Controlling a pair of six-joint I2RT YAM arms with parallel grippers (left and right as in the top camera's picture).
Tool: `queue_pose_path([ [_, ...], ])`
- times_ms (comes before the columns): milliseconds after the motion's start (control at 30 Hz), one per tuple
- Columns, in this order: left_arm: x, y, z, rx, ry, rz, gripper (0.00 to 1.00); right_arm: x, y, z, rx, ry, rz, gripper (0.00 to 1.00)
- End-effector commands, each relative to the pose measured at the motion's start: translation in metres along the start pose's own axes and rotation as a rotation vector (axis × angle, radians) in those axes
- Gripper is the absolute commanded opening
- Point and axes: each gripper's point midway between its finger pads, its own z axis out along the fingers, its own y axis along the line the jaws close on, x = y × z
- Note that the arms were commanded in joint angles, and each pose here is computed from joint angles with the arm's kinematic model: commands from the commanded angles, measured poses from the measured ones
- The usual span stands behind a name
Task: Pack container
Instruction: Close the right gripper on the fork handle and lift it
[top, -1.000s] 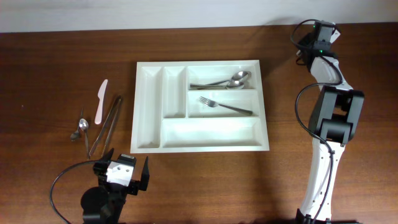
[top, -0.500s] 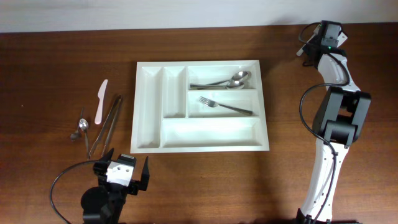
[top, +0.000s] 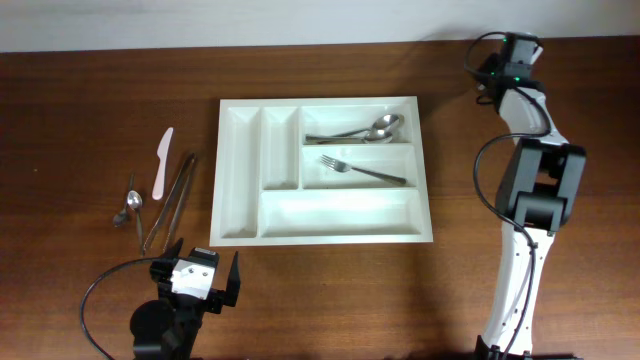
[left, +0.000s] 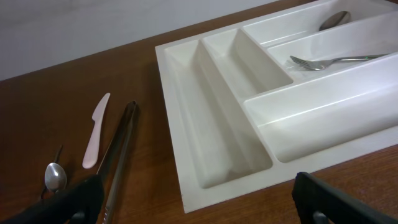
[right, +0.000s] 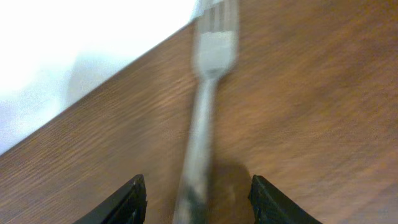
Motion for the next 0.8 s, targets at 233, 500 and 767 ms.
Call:
queue_pose_path([
  [233, 0.0, -0.001, 0.0, 0.007, -0.006, -0.014, 0.99, 0.085, 0.014, 0.016, 0.028, 0.147, -0.106, 0.57],
  [500, 0.0, -0.001, 0.0, 0.007, -0.006, -0.014, 0.99, 0.094, 0.003, 0.014, 0.076, 0.185, -0.115, 0.5],
  [767, 0.0, -0.001, 0.0, 0.007, -0.006, -0.014, 0.99, 0.102, -0.003, 0.012, 0.095, 0.219, -0.12, 0.4],
])
